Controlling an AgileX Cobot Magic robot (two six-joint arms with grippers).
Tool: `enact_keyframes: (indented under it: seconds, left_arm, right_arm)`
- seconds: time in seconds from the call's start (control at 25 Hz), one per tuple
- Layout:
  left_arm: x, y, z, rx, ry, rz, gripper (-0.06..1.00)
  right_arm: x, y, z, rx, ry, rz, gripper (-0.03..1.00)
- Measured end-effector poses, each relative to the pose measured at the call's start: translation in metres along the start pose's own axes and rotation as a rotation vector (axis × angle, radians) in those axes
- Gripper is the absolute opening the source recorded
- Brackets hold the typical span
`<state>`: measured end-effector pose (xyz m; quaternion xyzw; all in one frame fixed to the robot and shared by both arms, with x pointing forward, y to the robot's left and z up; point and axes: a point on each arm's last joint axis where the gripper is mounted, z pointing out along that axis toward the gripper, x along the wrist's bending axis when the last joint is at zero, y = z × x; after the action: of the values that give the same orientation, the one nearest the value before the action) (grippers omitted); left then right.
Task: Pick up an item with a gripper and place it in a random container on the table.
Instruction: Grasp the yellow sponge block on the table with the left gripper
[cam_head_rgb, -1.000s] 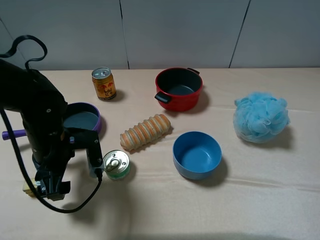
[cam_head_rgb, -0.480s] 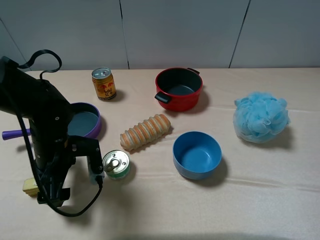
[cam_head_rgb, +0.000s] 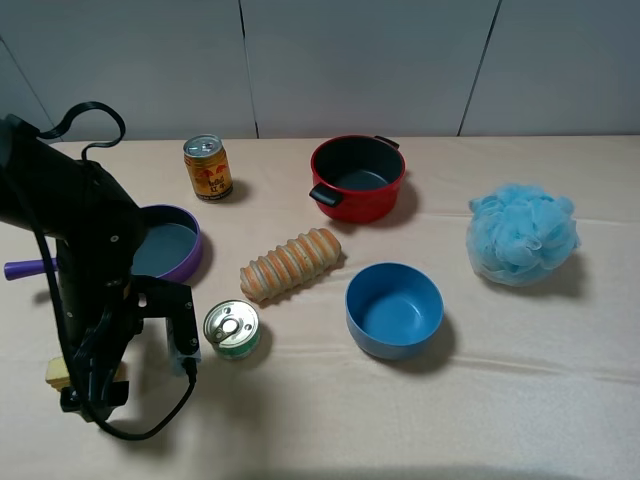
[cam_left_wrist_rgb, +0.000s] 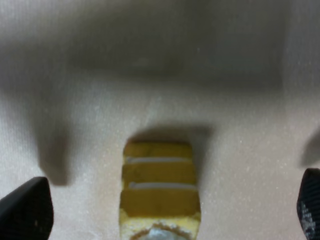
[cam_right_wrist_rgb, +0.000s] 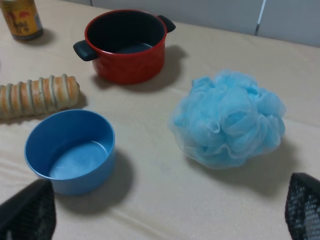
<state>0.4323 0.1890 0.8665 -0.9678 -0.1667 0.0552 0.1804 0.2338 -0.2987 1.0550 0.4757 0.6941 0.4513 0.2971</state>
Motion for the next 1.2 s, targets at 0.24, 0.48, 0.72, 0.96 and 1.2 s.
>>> enact_keyframes:
  seconds: [0.24, 0.48, 0.72, 0.96, 1.2]
  left_arm:
    - [0.0002, -0.0001, 0.0, 0.001, 0.002, 0.001, 0.95]
    - [0.0002, -0.0001, 0.0, 0.001, 0.002, 0.001, 0.82]
    - [0.0005, -0.0002, 0.0, 0.002, 0.005, 0.004, 0.72]
    - [0.0014, -0.0006, 0.0, 0.007, 0.015, 0.014, 0.6]
    - [0.0018, -0.0008, 0.0, 0.009, 0.019, 0.017, 0.37]
  right_arm:
    - [0.0, 0.0, 0.0, 0.0, 0.0, 0.0, 0.69]
    - [0.0, 0.0, 0.0, 0.0, 0.0, 0.0, 0.69]
    - [0.0, 0.0, 0.0, 0.0, 0.0, 0.0, 0.69]
    - [0.0, 0.0, 0.0, 0.0, 0.0, 0.0, 0.69]
    - [0.0, 0.0, 0.0, 0.0, 0.0, 0.0, 0.69]
